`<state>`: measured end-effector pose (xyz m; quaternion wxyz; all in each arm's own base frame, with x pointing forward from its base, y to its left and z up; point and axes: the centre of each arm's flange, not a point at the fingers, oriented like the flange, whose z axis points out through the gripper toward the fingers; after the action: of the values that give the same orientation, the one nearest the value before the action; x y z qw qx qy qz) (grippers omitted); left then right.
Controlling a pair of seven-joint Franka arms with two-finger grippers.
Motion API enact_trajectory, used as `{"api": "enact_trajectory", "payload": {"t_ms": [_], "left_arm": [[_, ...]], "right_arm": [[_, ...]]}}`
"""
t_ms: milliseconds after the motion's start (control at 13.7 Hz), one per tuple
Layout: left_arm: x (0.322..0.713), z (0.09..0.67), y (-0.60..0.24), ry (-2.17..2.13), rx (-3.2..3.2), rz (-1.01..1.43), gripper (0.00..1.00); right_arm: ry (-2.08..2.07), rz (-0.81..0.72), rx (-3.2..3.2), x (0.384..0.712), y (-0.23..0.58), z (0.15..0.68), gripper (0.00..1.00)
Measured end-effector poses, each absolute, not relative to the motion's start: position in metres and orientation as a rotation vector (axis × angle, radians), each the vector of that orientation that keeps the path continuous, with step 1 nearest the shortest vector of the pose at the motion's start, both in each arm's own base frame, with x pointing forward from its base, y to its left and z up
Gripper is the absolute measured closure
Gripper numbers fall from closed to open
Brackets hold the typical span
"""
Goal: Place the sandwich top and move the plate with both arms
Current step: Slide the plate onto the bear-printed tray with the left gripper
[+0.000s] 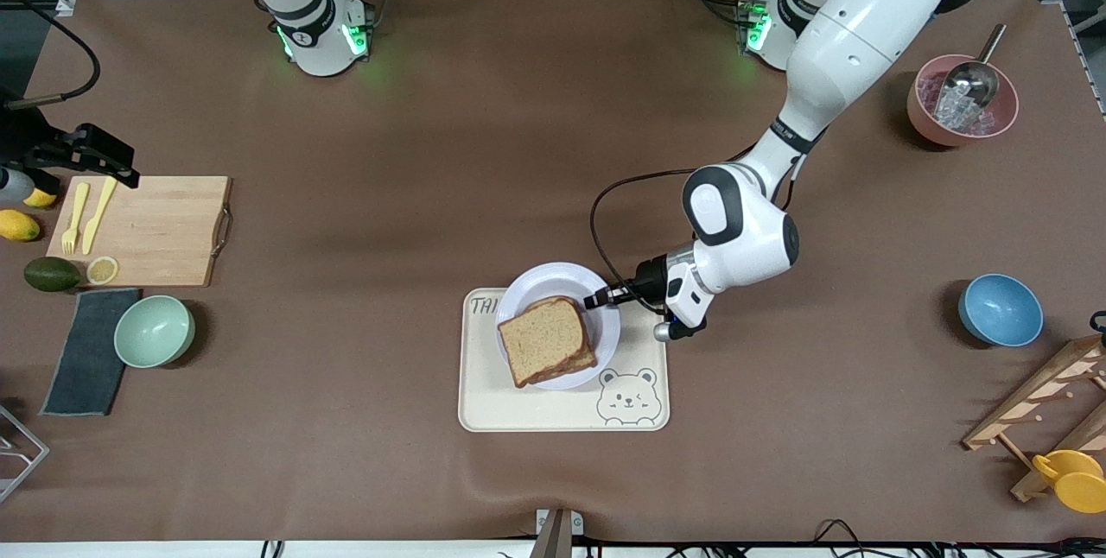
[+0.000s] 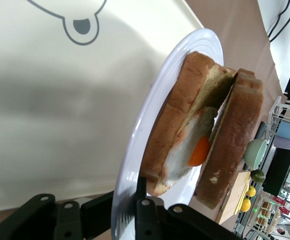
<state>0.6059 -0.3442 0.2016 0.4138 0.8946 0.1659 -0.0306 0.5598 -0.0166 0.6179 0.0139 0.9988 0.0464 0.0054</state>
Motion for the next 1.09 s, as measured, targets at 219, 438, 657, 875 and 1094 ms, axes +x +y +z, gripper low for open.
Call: {"api": "enact_trajectory", "payload": {"t_ms": [219,438,657,875,1094], "left_arm": [[0.611,0.185,-0.344,0.454,2.254,-0.049,0.93],[0.612,0.163,-0.347,0.467,2.284,-0.034,0.93],[0.611,0.159,-0.354,0.451,2.302,-0.021,0.93],[0.616,0.161,-0.353,0.447,2.315,0.018,0.65],[0.625,0.167,-0.346,0.418,2.341,0.069,0.35]], "right_arm": [[0.14,0.036,3.132,0.56,-0.015,0.623,0.0],[0.131,0.042,3.144,0.56,-0.015,0.624,0.0],[0.127,0.043,3.146,0.56,-0.016,0.624,0.0],[0.123,0.045,3.154,0.56,-0.016,0.624,0.0],[0.117,0.062,3.161,0.561,-0.018,0.625,0.0]]}}
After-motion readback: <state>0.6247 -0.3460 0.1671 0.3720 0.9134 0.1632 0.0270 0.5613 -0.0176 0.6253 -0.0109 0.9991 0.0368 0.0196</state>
